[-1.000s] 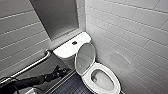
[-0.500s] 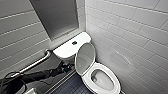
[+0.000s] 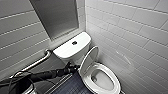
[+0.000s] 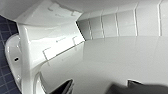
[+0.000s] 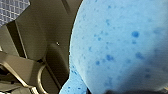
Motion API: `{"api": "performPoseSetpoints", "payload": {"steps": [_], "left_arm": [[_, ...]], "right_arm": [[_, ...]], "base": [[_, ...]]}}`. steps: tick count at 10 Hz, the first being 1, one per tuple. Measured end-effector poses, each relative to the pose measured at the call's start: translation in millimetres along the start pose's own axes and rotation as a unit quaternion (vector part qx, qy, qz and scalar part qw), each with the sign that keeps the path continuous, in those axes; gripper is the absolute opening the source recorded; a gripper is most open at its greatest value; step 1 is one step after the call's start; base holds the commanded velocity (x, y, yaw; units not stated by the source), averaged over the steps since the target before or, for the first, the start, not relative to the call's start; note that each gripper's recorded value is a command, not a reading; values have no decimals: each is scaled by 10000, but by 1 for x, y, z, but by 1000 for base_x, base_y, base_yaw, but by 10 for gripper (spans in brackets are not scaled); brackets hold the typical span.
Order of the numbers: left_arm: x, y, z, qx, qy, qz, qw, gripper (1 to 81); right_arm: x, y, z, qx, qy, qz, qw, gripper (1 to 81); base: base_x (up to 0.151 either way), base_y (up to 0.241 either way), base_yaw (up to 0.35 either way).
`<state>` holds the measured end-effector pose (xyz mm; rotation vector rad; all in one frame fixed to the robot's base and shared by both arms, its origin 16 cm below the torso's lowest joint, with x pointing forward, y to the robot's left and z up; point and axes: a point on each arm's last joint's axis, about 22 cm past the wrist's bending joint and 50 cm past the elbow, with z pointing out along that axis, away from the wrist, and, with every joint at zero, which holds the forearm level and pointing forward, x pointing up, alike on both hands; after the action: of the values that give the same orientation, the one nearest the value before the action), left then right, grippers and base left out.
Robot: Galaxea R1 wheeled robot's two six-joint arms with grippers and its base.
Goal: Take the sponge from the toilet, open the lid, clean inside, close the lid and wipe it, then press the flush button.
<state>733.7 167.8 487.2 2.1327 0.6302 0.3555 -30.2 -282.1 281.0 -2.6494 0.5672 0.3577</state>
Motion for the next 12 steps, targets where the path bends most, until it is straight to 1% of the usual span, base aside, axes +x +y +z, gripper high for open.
{"api": "performPoseSetpoints", "payload": {"steps": [1, 2, 3, 4, 5, 6, 7, 8, 9, 10, 11, 12], "left_arm": [[-22, 11, 7, -72, -253, 27, 9996, 811], [-40, 18, 11, -125, -450, 75, 9989, 811], [-55, 20, 12, -145, -609, 126, 9980, 811], [-66, 19, 13, -144, -721, 184, 9971, 811], [-82, 15, 14, -128, -867, 239, 9959, 811], [-99, 10, 13, -102, -1016, 327, 9942, 811], [-119, -3, 12, -11, -1203, 476, 9916, 811], [-146, -16, 8, 89, -1468, 615, 9872, 811], [-177, -26, 3, 146, -1764, 761, 9813, 811], [-201, -37, -5, 191, -1966, 903, 9761, 811], [-220, -57, -20, 291, -2110, 1062, 9713, 811], [-233, -84, -44, 460, -2197, 1153, 9676, 811]], "right_arm": [[-3, 1, 5, -152, 57, -82, 9998, 10], [-9, 7, 9, -417, 72, -143, 9990, 10], [-13, 16, 8, -681, 37, -209, 9975, 10], [-15, 20, 9, -844, -6, -302, 9960, 10], [-21, 19, 12, -963, -123, -438, 9943, 10], [-30, 16, 15, -1068, -363, -676, 9913, 10], [-30, 6, 20, -1023, -500, -860, 9898, 10], [-21, -7, 24, -875, -537, -1030, 9894, 10], [-12, -20, 25, -685, -550, -1122, 9898, 10], [-8, -32, 24, -525, -557, -1116, 9908, 10], [-11, -57, 20, -190, -645, -1051, 9922, 10], [-15, -79, 15, 99, -724, -989, 9924, 10]], "base": [[0, 0, 0], [0, 0, 0], [0, 0, 0], [0, 0, 0], [0, 0, 0], [0, 0, 0], [0, 0, 0], [0, 0, 0], [0, 0, 0], [0, 0, 0], [0, 0, 0], [0, 0, 0]]}}
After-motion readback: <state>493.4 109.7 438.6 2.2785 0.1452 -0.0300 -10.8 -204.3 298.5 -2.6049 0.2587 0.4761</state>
